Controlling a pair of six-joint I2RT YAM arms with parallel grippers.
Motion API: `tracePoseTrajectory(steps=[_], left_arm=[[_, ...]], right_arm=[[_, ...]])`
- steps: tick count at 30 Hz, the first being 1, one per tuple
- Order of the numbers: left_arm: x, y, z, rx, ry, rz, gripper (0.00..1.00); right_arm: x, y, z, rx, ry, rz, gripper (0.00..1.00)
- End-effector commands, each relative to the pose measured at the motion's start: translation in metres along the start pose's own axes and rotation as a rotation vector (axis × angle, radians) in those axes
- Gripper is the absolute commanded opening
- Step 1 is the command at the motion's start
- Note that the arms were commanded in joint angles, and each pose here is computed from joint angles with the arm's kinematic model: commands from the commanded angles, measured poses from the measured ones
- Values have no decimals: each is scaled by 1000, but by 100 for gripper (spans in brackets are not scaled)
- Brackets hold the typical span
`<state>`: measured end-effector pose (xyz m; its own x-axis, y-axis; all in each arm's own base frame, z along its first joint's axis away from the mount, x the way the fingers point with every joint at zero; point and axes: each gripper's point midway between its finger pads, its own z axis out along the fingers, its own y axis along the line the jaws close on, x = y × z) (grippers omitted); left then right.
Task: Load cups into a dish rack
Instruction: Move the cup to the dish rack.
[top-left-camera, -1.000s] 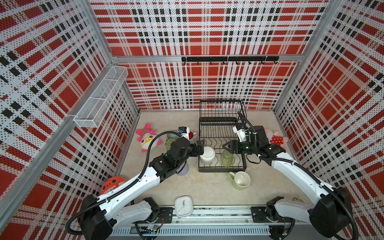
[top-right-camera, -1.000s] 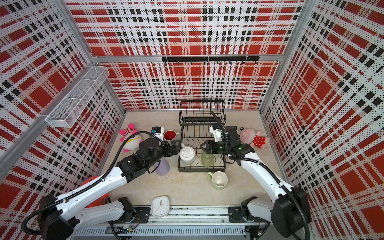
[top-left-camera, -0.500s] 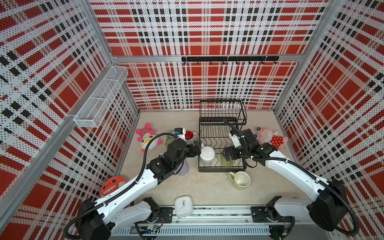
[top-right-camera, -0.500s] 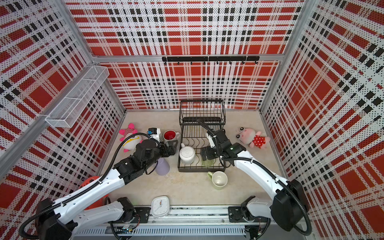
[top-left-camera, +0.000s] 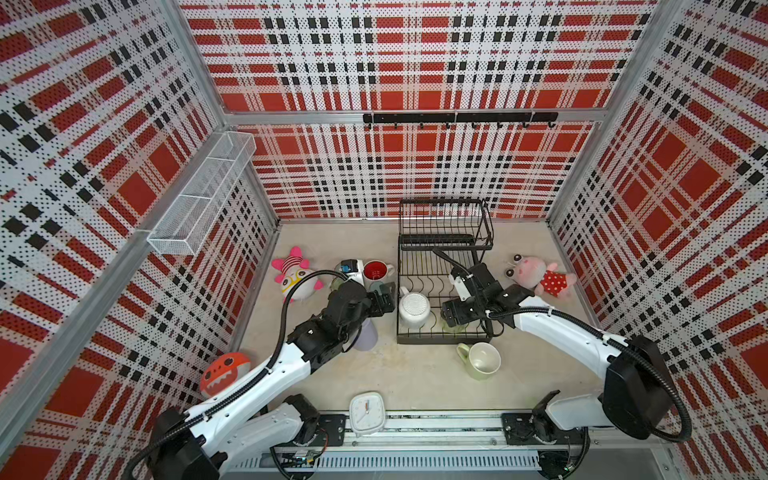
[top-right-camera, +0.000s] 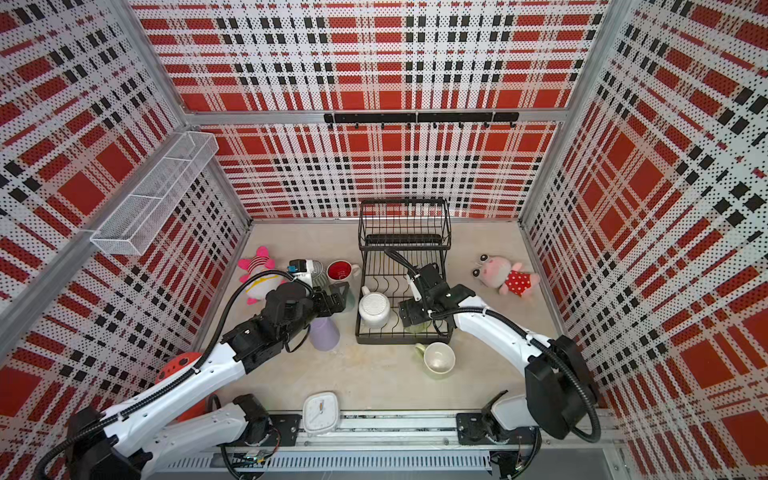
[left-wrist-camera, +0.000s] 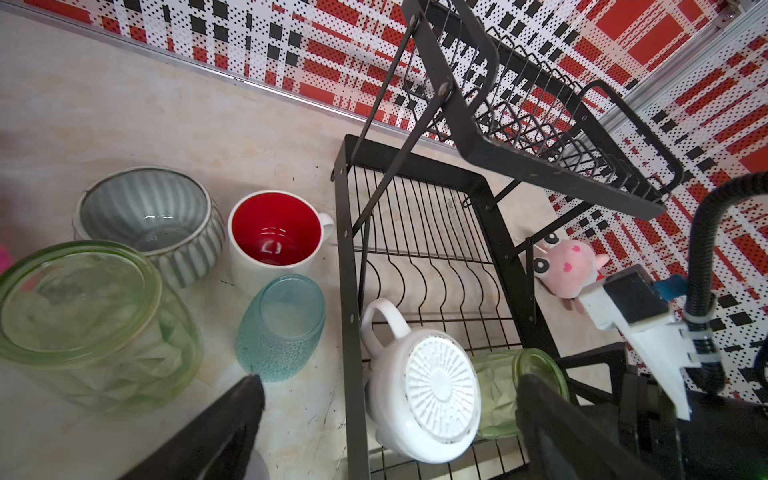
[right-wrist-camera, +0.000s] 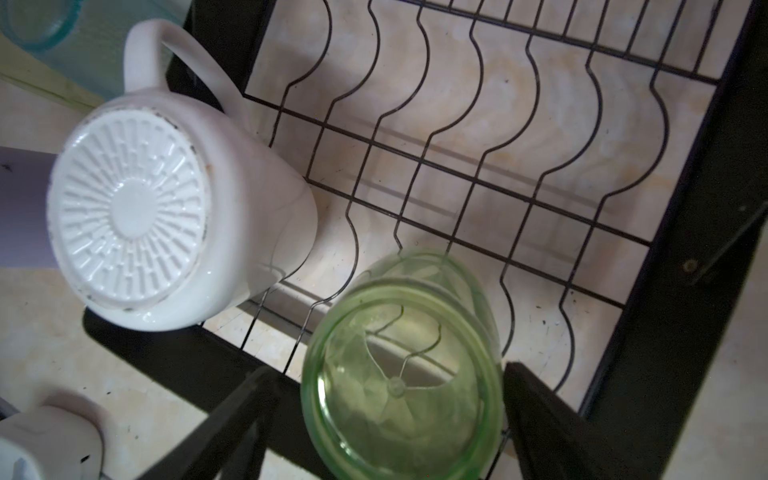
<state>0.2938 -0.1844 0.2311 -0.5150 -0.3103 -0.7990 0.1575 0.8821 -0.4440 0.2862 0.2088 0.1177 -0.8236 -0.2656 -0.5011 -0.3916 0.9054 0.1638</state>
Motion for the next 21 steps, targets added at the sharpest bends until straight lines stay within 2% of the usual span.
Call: tracePoseTrajectory(steps=[1,9,14,21], left_arm=[[-2,1,0,9,-7,-13,98],[-1,-1,1,13,-2,-12,98],[-1,-1,2,13,-2,-12,98],[0,0,2,12,3,-12,98]], right_arm=[[1,-2,6,27,7,-18,82],[2,8,8,-9,10,-25,65],[-1,25,6,-38,-3,-49,63],[1,33,13,6,28,-82,64]])
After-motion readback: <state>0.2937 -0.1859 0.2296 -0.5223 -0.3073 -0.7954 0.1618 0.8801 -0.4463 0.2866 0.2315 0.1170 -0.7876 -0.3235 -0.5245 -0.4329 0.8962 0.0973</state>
